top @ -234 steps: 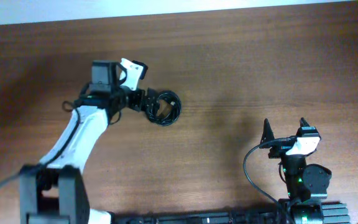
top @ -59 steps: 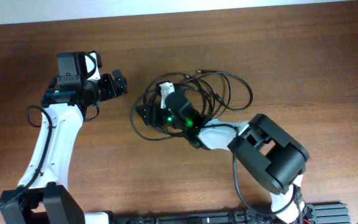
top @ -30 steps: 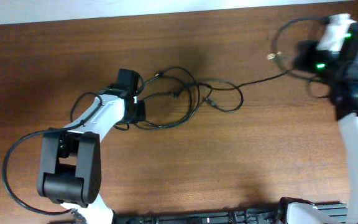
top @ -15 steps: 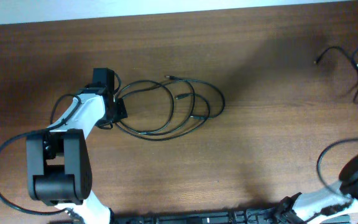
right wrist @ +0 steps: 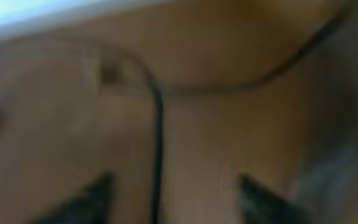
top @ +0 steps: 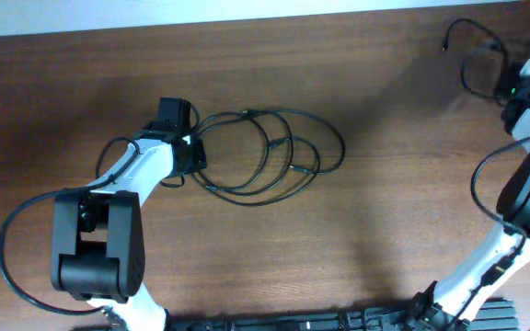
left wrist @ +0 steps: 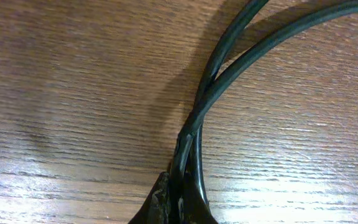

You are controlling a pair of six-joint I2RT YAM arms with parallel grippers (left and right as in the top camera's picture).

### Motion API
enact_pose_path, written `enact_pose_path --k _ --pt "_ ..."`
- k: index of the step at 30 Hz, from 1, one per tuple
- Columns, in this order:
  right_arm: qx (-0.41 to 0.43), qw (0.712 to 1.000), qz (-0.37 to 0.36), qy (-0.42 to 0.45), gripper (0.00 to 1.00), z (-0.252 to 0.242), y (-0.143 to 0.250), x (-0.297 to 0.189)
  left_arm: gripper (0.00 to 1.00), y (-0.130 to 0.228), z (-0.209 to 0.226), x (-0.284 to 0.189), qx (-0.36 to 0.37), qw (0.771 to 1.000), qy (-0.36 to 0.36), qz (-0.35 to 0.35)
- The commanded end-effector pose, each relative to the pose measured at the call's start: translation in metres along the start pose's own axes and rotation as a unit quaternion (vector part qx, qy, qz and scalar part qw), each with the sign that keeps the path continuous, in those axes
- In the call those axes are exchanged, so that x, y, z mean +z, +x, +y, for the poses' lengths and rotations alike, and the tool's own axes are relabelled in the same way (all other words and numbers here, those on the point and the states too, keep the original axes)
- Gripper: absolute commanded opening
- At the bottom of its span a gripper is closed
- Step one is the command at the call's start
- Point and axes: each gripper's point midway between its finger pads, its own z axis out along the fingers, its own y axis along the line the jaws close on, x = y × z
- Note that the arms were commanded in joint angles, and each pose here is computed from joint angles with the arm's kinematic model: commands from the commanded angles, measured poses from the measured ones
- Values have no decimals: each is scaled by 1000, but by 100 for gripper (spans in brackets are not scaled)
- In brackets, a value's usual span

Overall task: Untangle cables
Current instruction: 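Drag one cable with the right gripper to the table's upper right, then reach the right gripper back and grasp another cable from the pile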

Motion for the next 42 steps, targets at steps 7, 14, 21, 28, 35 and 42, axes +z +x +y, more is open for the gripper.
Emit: enact_pose_path --k 7,14,21,28,35,42 --pt "270 931 218 109 98 -17 33 -164 22 9 -6 5 -3 1000 17 17" --pt "76 903 366 -210 99 177 68 -252 28 -17 -52 -30 43 989 142 -13" --pt "-75 869 383 -305 98 289 106 -316 38 -25 -54 -43 44 988 147 -32" --pt "-123 852 381 -339 99 324 123 -342 81 -52 -53 -73 40 984 155 -80" --pt "-168 832 327 -416 98 409 145 -366 99 -72 27 -144 -34 983 93 -153" --pt "-256 776 319 -480 84 504 258 -376 99 -58 67 -145 -74 988 50 -129"
